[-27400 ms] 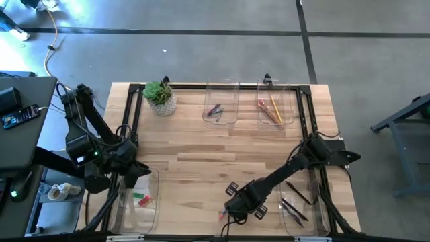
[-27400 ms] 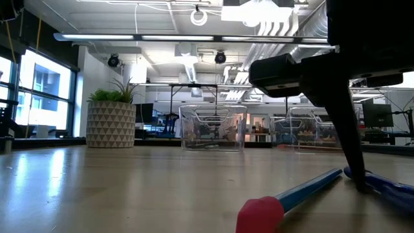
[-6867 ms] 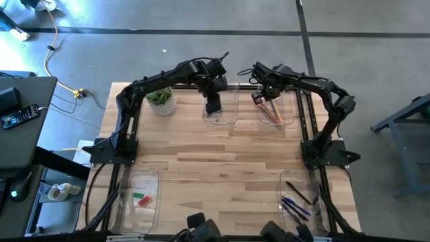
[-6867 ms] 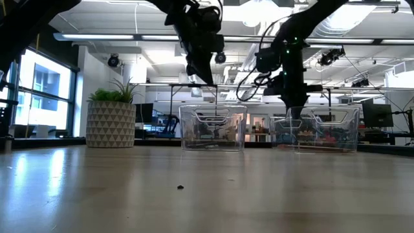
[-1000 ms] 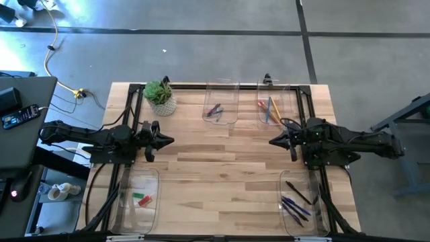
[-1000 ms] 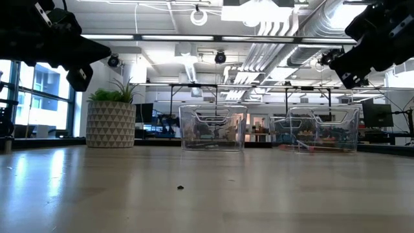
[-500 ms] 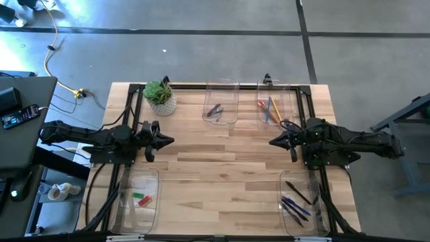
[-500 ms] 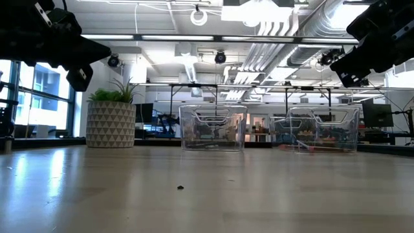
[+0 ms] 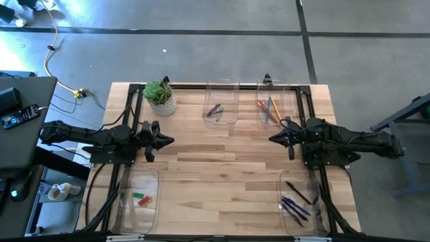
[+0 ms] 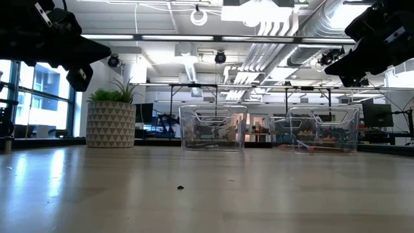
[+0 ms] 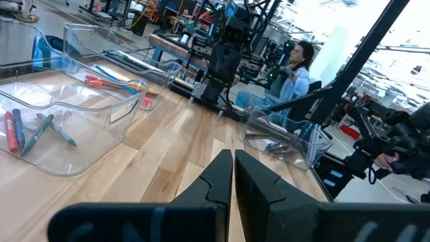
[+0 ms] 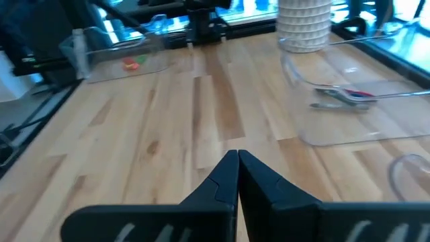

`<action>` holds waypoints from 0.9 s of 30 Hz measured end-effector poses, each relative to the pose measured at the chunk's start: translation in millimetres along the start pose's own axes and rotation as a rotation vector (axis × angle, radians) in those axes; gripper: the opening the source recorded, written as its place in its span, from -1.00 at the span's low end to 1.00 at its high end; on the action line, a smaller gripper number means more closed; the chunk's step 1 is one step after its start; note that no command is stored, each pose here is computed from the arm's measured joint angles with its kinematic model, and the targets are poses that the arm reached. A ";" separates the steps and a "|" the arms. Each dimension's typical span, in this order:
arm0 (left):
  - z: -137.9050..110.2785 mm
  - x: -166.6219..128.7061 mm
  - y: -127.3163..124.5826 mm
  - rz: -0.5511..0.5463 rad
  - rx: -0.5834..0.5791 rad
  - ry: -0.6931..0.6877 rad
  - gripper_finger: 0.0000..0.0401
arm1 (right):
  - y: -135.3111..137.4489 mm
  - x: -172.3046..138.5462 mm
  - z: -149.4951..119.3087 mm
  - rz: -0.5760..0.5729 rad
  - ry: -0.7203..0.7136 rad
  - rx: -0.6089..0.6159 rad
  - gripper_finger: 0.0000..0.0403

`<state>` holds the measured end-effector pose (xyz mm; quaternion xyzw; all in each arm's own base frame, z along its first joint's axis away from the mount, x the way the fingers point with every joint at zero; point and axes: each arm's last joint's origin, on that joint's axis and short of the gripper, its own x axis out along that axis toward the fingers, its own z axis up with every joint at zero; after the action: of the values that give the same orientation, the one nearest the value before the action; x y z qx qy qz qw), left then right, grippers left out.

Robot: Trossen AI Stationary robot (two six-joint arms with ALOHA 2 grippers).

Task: Sort crayons/erasers/pens/pencils in bins
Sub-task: Return to Home Position

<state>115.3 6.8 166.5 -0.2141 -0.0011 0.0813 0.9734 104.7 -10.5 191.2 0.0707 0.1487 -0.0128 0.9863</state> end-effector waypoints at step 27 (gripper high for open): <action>0.0 0.0 0.0 0.000 0.000 0.000 -0.96 | -1.5 0.0 0.1 -0.052 -0.011 0.213 -1.00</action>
<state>115.3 6.8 166.5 -0.2140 -0.0011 0.0815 0.9734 104.6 -12.1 191.1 0.1710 0.1430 -0.0547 0.9733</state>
